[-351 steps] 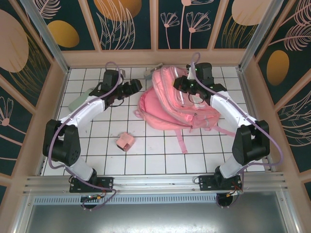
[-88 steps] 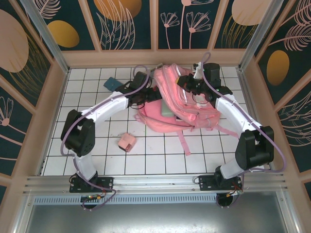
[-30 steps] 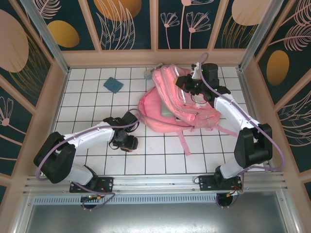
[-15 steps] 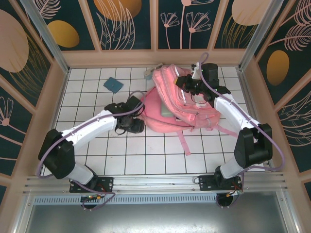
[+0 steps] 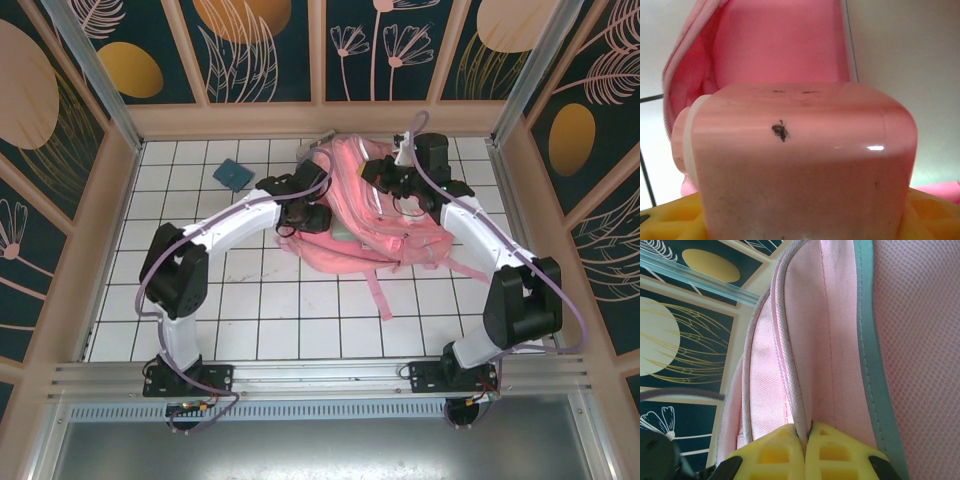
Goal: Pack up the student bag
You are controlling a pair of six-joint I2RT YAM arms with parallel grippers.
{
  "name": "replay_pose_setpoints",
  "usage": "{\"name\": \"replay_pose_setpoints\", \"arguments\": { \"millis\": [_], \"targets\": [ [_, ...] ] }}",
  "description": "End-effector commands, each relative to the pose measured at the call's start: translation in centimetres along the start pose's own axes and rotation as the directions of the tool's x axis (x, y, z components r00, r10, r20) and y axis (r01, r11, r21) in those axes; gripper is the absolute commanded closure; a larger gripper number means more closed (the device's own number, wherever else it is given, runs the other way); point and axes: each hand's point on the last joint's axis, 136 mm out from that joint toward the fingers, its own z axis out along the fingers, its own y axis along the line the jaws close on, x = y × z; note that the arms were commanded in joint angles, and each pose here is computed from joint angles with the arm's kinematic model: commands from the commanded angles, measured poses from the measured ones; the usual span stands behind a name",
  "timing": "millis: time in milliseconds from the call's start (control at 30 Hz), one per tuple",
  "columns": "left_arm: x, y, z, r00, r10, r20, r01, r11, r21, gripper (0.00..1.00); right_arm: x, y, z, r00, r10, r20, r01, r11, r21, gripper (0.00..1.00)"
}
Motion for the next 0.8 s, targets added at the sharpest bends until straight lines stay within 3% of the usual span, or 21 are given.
{"name": "replay_pose_setpoints", "arguments": {
  "millis": [0, 200, 467, 767],
  "targets": [
    [-2.0, -1.1, 0.9, 0.999, 0.001, 0.035, -0.003, 0.999, 0.042, 0.52, -1.0, 4.1, -1.6, 0.996, -0.066, 0.064, 0.073, 0.992, -0.107, 1.0],
    [-0.5, -1.6, 2.9, 1.0, -0.023, -0.003, 0.023, 0.996, 0.088, 0.52, -1.1, 3.9, -1.3, 0.996, -0.064, 0.061, 0.07, 0.992, -0.108, 1.0],
    [2.6, -2.0, 2.4, 0.995, -0.078, -0.069, 0.088, 0.983, 0.159, 0.52, -1.2, 3.9, -0.9, 0.996, -0.064, 0.056, 0.069, 0.992, -0.109, 1.0],
    [7.3, -1.6, 2.1, 0.983, -0.051, -0.178, 0.071, 0.992, 0.109, 0.5, -1.3, 3.7, -0.6, 0.997, -0.063, 0.052, 0.068, 0.992, -0.109, 1.0]
  ]
}}
